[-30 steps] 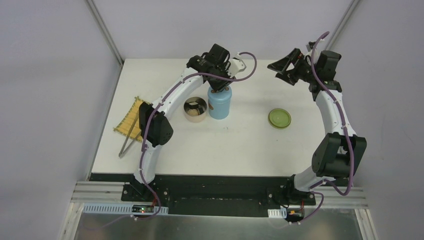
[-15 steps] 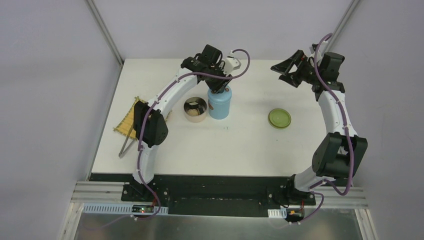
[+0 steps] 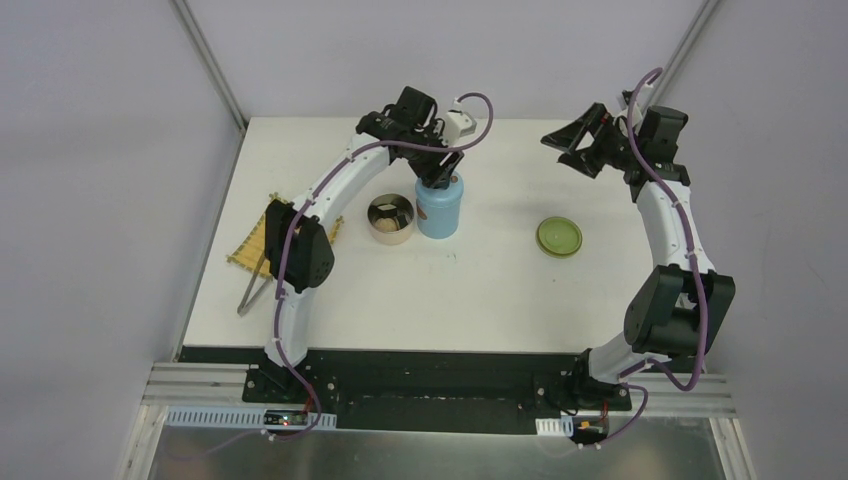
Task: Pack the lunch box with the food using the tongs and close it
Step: Close the box lid on the packing box, then pick up the box lid from the center of the board, then close the box lid on the packing box.
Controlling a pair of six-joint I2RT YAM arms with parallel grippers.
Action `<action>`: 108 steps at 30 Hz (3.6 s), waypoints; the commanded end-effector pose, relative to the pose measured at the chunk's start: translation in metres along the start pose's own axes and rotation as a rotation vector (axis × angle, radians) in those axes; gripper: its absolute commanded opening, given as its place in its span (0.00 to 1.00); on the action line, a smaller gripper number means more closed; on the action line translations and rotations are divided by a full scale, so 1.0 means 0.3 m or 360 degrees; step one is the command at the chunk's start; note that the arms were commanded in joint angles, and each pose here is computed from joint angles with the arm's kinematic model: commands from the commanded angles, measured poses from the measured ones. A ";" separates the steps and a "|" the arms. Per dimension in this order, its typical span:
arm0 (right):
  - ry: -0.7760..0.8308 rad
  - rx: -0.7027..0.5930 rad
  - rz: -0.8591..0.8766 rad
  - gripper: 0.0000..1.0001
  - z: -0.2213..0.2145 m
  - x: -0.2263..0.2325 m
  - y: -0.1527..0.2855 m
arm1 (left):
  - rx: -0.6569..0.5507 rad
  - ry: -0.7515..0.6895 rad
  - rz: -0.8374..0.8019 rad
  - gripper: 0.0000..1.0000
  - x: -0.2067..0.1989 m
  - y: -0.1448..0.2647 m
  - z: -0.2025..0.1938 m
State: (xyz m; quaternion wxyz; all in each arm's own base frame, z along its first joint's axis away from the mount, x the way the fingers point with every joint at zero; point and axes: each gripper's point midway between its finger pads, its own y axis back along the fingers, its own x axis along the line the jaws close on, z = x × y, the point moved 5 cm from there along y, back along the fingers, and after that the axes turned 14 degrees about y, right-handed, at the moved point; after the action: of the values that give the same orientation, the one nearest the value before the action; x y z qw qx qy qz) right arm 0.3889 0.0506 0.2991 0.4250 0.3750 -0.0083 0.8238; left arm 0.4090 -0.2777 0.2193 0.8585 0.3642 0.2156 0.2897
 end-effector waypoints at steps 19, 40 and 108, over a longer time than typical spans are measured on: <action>0.0343 0.0481 -0.0570 0.94 -0.190 -0.289 0.024 | -0.0457 -0.0050 0.0109 0.96 -0.064 0.347 0.261; 0.0504 0.1076 -0.1039 0.49 -0.439 -0.686 -0.007 | -0.0376 -0.0134 0.0280 0.99 -0.059 0.522 0.105; 0.0649 -0.0382 0.0544 0.00 -0.034 0.526 -0.070 | -0.0825 0.0973 -0.1194 0.29 -0.421 0.640 0.371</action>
State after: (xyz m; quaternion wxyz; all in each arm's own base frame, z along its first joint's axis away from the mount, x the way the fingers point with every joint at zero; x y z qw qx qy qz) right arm 0.3549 0.1754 0.3532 0.3230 0.2072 -0.0571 0.9217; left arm 0.3219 -0.3068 0.4435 0.8557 -0.0476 0.5040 0.1072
